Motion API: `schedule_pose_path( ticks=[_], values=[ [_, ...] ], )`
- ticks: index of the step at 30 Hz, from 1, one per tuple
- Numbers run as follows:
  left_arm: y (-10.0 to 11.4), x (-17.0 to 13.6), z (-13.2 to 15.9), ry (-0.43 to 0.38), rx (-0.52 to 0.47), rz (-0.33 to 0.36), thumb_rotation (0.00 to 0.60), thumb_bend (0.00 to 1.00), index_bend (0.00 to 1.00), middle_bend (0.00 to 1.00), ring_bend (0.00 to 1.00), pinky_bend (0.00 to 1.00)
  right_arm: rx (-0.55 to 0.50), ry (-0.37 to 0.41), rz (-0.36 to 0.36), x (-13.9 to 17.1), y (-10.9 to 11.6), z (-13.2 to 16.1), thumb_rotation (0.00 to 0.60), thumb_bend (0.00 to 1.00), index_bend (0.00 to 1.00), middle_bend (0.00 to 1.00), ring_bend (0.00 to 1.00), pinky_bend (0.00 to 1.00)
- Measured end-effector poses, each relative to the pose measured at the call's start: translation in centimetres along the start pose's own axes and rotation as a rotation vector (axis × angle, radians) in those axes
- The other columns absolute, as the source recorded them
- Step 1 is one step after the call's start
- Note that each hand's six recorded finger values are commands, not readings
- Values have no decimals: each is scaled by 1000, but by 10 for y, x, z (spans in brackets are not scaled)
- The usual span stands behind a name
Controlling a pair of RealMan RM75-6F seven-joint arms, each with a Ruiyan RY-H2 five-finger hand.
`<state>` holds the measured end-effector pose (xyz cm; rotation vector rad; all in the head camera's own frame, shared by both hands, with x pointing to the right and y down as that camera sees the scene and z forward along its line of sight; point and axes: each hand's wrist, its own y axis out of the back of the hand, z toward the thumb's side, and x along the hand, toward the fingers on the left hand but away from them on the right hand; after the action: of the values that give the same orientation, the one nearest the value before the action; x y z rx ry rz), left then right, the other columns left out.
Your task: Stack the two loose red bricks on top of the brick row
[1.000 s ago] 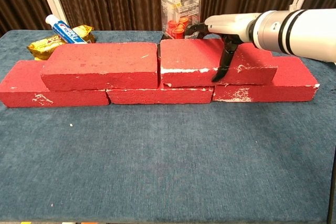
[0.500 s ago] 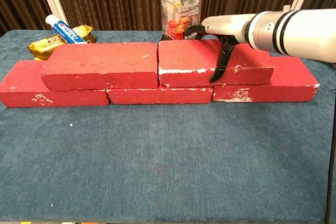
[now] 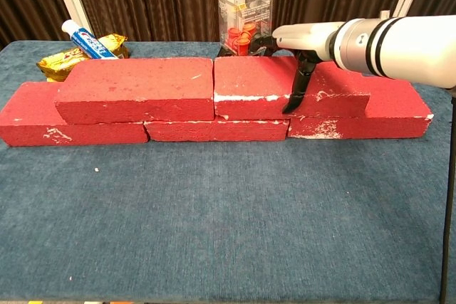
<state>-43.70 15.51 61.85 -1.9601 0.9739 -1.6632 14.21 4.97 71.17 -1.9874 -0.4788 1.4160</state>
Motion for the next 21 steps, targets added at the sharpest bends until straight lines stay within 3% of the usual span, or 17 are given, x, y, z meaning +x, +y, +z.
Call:
schedule_pose_path(
  ticks=[21],
  values=[
    [-3, 0, -3, 9, -5, -17, 600, 0, 0, 0, 0, 0, -15, -10, 8, 0, -1, 0, 600, 0, 0, 256, 0, 0]
  ],
)
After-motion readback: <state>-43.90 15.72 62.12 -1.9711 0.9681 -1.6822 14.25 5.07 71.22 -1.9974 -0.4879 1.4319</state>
